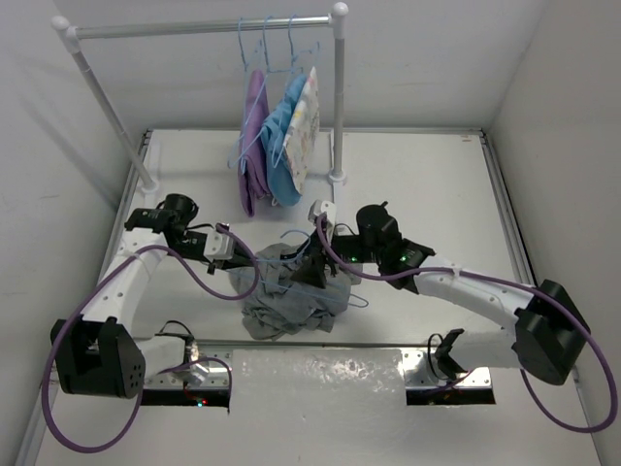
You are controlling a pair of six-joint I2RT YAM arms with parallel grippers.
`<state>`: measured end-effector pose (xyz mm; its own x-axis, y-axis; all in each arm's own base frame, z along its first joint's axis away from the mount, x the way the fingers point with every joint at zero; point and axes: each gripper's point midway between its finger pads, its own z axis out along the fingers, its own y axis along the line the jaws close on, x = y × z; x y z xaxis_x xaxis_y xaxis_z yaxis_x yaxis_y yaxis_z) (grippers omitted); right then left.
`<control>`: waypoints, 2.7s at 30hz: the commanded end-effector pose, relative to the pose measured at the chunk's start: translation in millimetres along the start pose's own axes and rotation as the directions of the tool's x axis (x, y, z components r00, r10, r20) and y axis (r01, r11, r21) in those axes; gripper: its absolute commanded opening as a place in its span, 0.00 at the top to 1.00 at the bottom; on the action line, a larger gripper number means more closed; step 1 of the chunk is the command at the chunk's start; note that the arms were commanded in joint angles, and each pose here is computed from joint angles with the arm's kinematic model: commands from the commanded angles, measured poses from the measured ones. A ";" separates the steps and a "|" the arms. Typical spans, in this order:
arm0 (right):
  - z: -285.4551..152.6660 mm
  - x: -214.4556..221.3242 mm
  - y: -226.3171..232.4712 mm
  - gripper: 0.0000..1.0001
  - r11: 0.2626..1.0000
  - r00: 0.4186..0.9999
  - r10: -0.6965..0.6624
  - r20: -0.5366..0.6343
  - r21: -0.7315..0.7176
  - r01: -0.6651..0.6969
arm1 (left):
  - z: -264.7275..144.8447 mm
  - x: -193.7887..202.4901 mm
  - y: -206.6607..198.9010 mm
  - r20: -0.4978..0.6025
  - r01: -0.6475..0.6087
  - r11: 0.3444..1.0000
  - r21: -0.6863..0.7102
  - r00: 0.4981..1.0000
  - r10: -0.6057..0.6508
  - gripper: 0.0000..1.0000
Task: Place the t-shirt on the hanger
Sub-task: Pick up the hanger from the clothesline, then place the T-shirt on the hanger.
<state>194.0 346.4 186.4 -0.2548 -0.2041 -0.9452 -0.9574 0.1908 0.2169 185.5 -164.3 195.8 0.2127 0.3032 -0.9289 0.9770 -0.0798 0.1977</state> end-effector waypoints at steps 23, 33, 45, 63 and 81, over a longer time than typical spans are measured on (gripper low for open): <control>5.2 -28.7 -3.0 1.00 1.000 0.989 -0.024 0.147 0.008 0.023 | 0.6 -28.9 -5.7 0.101 -0.076 0.997 -0.005 0.992 0.076 0.93; -9.0 -16.8 -16.0 1.00 0.991 0.997 -0.066 0.044 0.116 0.060 | -2.9 -28.3 -7.0 0.057 -0.069 0.998 -0.012 0.996 0.070 0.00; -80.9 -8.6 -36.3 1.00 0.907 0.979 -0.080 -0.188 0.393 0.149 | -51.4 -18.9 89.2 -0.053 0.238 0.789 -0.566 0.945 -0.323 0.00; -179.1 -6.7 -19.8 1.00 0.781 0.972 -0.001 -0.234 0.607 0.147 | 73.8 68.1 76.2 -0.395 0.289 0.795 -0.533 0.746 -0.536 0.28; -149.8 19.1 12.8 1.00 0.926 0.937 -0.078 -0.341 0.324 0.195 | 59.6 68.9 90.5 -0.447 0.161 0.790 -0.592 0.749 -0.488 1.00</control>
<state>165.6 189.7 197.6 -0.2777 -0.5371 -0.7965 -0.8395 0.5387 -0.0706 278.0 -202.2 87.6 -0.3885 0.7280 -0.5649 0.8318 0.5409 0.1249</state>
